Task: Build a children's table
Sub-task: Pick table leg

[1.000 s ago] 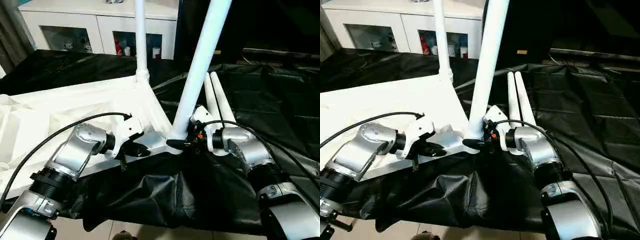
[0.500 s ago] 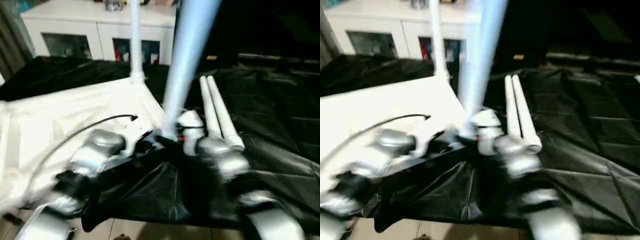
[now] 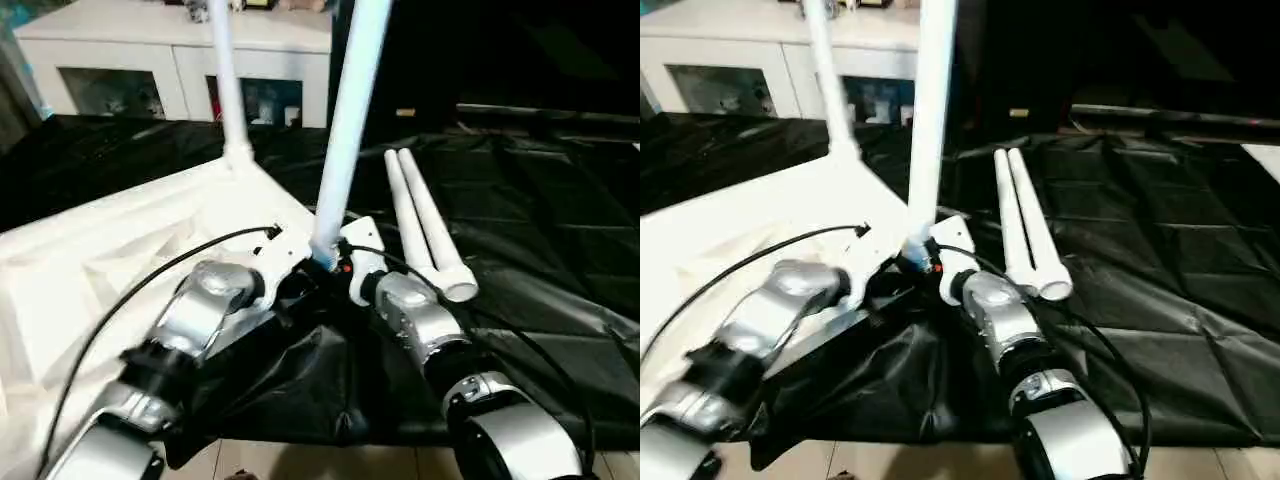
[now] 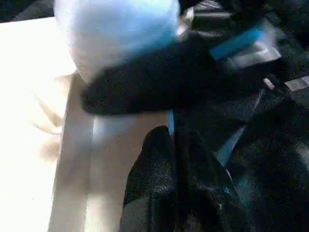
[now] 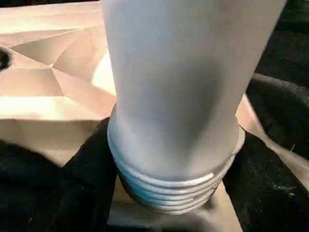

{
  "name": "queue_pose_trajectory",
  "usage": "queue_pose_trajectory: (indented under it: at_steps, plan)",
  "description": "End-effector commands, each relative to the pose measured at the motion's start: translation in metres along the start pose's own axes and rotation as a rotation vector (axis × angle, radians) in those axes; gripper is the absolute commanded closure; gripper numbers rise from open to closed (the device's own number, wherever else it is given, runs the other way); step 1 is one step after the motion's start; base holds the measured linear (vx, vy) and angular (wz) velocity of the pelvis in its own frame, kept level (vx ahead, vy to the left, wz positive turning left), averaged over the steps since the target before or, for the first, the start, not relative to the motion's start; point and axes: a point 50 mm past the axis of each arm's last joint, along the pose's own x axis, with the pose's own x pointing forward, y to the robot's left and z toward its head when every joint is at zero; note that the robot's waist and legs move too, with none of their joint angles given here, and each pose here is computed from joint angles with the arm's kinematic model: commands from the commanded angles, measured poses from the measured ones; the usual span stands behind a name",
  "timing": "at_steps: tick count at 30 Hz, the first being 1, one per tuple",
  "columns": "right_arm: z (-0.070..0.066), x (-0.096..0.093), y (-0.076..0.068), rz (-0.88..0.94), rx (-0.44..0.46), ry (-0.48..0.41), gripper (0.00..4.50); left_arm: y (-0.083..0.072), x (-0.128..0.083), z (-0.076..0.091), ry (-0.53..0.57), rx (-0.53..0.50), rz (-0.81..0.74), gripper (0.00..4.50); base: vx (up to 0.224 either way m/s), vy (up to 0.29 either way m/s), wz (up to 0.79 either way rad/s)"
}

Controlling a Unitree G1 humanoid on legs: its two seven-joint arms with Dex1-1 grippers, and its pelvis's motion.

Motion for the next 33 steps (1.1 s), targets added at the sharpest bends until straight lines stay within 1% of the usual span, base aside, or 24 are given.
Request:
queue_pose_trajectory:
  at_steps: [1, 4, 5, 6, 7, 9, 11, 13, 14, 15, 16, 18, 19, 20, 21, 22, 24, 26, 27, 28, 30, 31, 32, 33]
  plan:
    - [-0.012, -0.008, -0.010, -0.036, 0.056, 0.031, 1.74, -0.002, -0.005, 0.022, -0.114, 0.113, -0.027, 4.50, 0.053, -0.028, 0.07]
    - [0.003, -0.012, -0.019, -0.046, 0.048, -0.036, 1.74, 0.001, -0.012, 0.019, -0.136, 0.127, -0.044, 4.50, 0.060, -0.021, 0.03]
    - [0.012, -0.015, -0.024, -0.047, 0.036, -0.069, 1.74, 0.004, -0.016, 0.018, -0.150, 0.110, -0.044, 4.22, 0.064, -0.014, 0.01]
    - [0.019, -0.017, -0.028, -0.044, 0.017, -0.085, 1.74, 0.007, -0.021, 0.018, -0.175, 0.082, -0.057, 4.06, 0.052, -0.003, 0.00]
    - [0.023, -0.019, -0.031, -0.041, 0.000, -0.088, 1.74, 0.009, -0.024, 0.019, -0.194, 0.063, -0.073, 3.94, 0.000, 0.000, 0.00]
    - [0.026, -0.021, -0.033, -0.023, -0.011, -0.074, 1.74, 0.012, -0.030, 0.021, -0.234, 0.065, -0.090, 3.94, 0.000, 0.000, 0.00]
    - [0.026, -0.022, -0.034, -0.016, -0.015, -0.065, 1.74, 0.013, -0.033, 0.021, -0.243, 0.064, -0.101, 3.58, 0.000, 0.000, 0.00]
    - [0.027, -0.023, -0.036, -0.001, -0.028, -0.039, 1.74, 0.018, -0.043, 0.024, -0.289, 0.069, -0.145, 3.52, 0.000, 0.000, 0.00]
    - [0.029, -0.025, -0.038, 0.023, -0.027, -0.022, 1.74, 0.025, -0.053, 0.036, -0.389, 0.025, -0.156, 3.52, 0.000, 0.000, 0.00]
    - [0.030, -0.026, -0.038, 0.028, -0.026, -0.019, 1.74, 0.027, -0.055, 0.039, -0.409, 0.016, -0.156, 3.43, 0.000, 0.000, 0.00]
    - [0.032, -0.027, -0.038, 0.056, -0.018, -0.010, 1.74, 0.032, -0.062, 0.053, -0.510, -0.035, -0.153, 3.27, 0.000, 0.000, 0.00]
    - [0.032, -0.028, -0.037, 0.066, -0.015, -0.007, 1.74, 0.034, -0.064, 0.057, -0.539, -0.051, -0.153, 3.09, 0.000, 0.000, 0.00]
    - [0.034, -0.030, -0.036, 0.093, -0.012, -0.012, 1.74, 0.039, -0.066, 0.068, -0.607, -0.071, -0.120, 3.09, 0.000, 0.000, 0.00]
    - [0.034, -0.030, -0.036, 0.093, -0.012, -0.012, 1.74, 0.039, -0.066, 0.068, -0.607, -0.071, -0.120, 3.06, 0.000, 0.000, 0.00]
    - [0.039, -0.035, -0.029, 0.203, -0.007, -0.019, 1.74, 0.046, -0.065, 0.095, -0.750, -0.139, -0.062, 2.96, 0.000, 0.000, 0.00]
    - [0.041, -0.037, -0.025, 0.247, -0.009, -0.018, 1.74, 0.048, -0.063, 0.104, -0.793, -0.166, -0.055, 2.69, 0.000, 0.000, 0.00]
    - [0.042, -0.040, -0.022, 0.290, -0.032, -0.011, 1.74, 0.045, -0.057, 0.113, -0.827, -0.192, -0.087, 2.66, 0.000, 0.000, 0.00]
    - [0.043, -0.042, -0.019, 0.318, -0.054, 0.003, 1.75, 0.035, -0.044, 0.123, -0.821, -0.192, -0.159, 2.60, 0.000, 0.000, 0.00]
    - [0.043, -0.042, -0.019, 0.319, -0.054, 0.004, 1.75, 0.034, -0.043, 0.125, -0.820, -0.190, -0.167, 2.43, 0.000, 0.000, 0.00]
    - [0.045, -0.043, -0.019, 0.324, -0.053, 0.012, 1.75, 0.028, -0.035, 0.130, -0.812, -0.183, -0.188, 2.27, 0.000, 0.000, 0.00]
    - [0.044, -0.042, -0.017, 0.334, -0.064, 0.026, 1.75, 0.023, -0.029, 0.136, -0.813, -0.188, -0.217, 2.12, 0.000, 0.000, 0.00]
    - [0.042, -0.042, -0.015, 0.345, -0.065, 0.042, 1.75, 0.018, -0.023, 0.141, -0.820, -0.198, -0.248, 2.12, 0.000, 0.000, 0.00]
    - [0.041, -0.043, -0.012, 0.353, -0.072, 0.057, 1.75, 0.013, -0.021, 0.144, -0.831, -0.215, -0.289, 1.81, 0.000, 0.000, 0.00]
    - [0.040, -0.044, -0.011, 0.359, -0.073, 0.066, 1.75, 0.010, -0.020, 0.145, -0.828, -0.216, -0.305, 1.81, 0.000, 0.000, 0.00]
